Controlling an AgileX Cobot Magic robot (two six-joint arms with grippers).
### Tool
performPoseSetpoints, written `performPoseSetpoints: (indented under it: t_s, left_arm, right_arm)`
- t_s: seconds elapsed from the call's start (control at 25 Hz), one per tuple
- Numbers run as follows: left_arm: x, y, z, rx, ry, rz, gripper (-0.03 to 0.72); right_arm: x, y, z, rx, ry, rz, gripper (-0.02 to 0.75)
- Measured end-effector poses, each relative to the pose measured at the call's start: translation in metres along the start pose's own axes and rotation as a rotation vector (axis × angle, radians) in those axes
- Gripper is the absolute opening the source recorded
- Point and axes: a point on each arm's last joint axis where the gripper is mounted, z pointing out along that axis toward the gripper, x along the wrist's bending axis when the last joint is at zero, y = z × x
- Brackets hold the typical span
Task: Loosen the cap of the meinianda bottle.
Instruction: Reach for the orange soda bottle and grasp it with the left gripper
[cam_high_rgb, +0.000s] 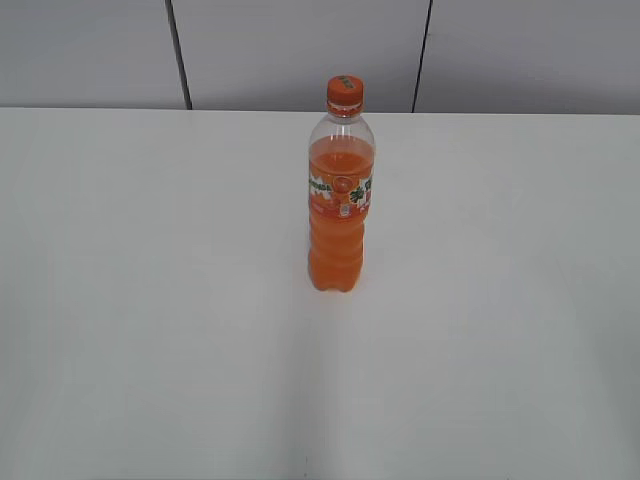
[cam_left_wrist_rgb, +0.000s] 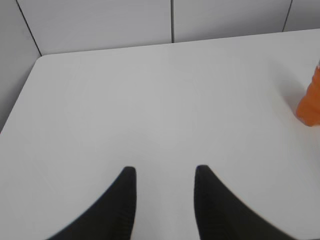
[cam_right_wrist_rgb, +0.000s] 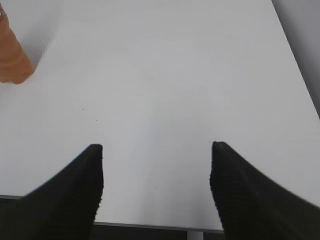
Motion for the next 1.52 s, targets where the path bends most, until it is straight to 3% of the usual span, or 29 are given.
performPoseSetpoints:
  t_s: [1.28,1.4,1.52]
  left_arm:
    - [0.0,0.0,0.0,0.0,0.0,0.0,0.249]
    - [0.0,0.0,0.0,0.0,0.0,0.0,0.293]
    - [0.0,0.0,0.0,0.0,0.0,0.0,0.4]
  right_arm:
    - [0.0,0.0001,0.0,-0.001,0.0,0.0,0.503]
    - [0.0,0.0001,0.0,-0.001,0.0,0.0,0.503]
    - [0.0,0.0001,0.0,-0.001,0.0,0.0,0.503]
